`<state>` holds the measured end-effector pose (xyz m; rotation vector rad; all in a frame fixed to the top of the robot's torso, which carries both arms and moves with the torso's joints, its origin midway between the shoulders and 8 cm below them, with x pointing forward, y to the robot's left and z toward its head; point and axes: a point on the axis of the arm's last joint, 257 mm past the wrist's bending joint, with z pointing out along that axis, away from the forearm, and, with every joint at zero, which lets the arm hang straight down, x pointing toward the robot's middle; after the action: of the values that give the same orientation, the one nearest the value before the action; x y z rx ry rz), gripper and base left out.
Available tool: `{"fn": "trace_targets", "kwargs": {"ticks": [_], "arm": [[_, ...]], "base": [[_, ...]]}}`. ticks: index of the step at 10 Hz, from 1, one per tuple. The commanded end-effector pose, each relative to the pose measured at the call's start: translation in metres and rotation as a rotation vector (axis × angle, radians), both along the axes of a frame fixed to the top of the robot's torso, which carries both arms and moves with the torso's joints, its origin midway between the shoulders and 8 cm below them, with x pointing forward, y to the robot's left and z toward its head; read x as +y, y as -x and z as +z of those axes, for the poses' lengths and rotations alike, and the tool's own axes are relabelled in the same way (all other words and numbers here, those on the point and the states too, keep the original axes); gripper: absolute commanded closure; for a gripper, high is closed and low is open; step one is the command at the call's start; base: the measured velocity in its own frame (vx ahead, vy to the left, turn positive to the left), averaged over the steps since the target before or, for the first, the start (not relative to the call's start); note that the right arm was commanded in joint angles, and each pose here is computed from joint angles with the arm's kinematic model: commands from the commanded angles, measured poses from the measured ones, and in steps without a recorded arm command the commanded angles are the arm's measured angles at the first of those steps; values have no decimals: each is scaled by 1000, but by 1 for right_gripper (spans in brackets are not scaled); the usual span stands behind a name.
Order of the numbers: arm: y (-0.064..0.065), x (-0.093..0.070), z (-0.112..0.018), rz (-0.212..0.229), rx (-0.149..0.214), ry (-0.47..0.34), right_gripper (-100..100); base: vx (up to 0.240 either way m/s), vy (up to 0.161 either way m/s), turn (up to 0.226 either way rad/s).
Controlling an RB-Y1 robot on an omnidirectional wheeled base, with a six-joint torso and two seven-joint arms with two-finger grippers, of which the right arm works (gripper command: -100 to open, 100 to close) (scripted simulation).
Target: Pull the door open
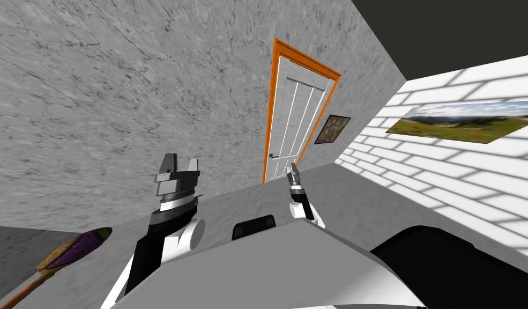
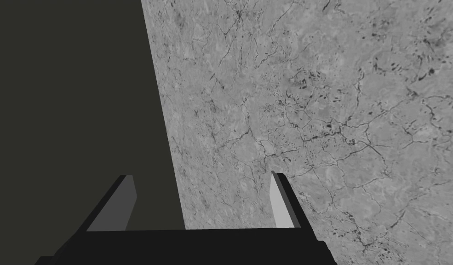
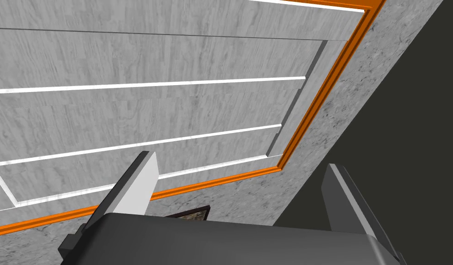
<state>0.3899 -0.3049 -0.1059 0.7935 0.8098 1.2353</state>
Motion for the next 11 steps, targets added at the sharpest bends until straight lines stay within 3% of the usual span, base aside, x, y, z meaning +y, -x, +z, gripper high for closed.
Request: {"fn": "trace_targets", "kwargs": {"ticks": [1, 7, 10, 11], "arm": [[-4, -2, -15, 4, 24, -8, -100], [-16, -10, -67, 22, 106, -38, -100], [-20, -16, -102, 27, 165, -57, -100], [-20, -17, -106, 25, 173, -58, -100]], "base": [[53, -27, 69], [72, -48, 78], [93, -72, 101], [60, -43, 26]]}}
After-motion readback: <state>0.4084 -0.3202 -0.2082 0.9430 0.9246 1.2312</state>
